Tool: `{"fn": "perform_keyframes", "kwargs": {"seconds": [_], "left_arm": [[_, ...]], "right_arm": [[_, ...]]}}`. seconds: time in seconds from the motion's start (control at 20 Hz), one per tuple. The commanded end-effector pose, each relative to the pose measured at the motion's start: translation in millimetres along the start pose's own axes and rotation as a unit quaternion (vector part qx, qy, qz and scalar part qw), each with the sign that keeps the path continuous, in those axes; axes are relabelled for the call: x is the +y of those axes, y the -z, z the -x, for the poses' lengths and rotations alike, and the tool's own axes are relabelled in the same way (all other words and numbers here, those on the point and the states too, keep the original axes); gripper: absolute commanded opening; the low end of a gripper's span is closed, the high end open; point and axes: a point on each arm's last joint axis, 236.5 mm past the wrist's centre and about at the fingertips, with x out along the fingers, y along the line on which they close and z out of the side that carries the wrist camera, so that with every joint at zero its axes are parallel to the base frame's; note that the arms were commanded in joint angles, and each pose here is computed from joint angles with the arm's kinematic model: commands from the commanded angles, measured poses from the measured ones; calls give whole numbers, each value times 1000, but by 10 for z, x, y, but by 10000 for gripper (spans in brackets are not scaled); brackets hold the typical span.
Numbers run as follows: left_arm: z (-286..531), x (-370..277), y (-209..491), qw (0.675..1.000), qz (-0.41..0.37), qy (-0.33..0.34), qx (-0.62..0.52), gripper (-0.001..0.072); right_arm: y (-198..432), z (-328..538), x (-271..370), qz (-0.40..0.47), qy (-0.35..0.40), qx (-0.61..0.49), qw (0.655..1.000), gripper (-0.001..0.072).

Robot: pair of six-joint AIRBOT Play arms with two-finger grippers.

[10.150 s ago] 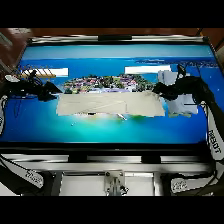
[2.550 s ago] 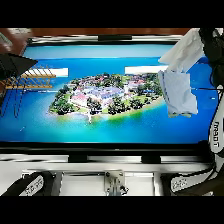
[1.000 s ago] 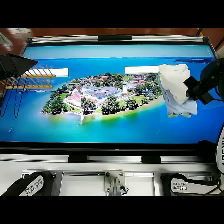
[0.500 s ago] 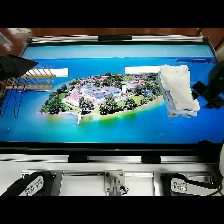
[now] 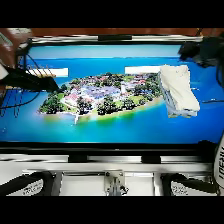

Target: Fold the shirts.

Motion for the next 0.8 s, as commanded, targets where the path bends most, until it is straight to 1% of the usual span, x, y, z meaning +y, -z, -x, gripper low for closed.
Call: {"fn": "perform_keyframes", "kwargs": {"seconds": [0.0, 0.05, 0.1, 0.75], "left_arm": [[-405, -17, 328, 993, -28, -60, 96, 588], [-462, -24, 403, 991, -20, -64, 114, 588], [-487, -17, 453, 990, -16, -65, 125, 588], [-485, -3, 539, 987, -15, -66, 143, 587]], "right_arm": [[1059, -229, 585, 84, -54, 204, 974, 573], [1220, -258, 651, 96, -67, 236, 965, 573], [1286, -286, 639, 100, -63, 250, 961, 572], [1199, -323, 681, 91, -69, 230, 967, 573]]}}
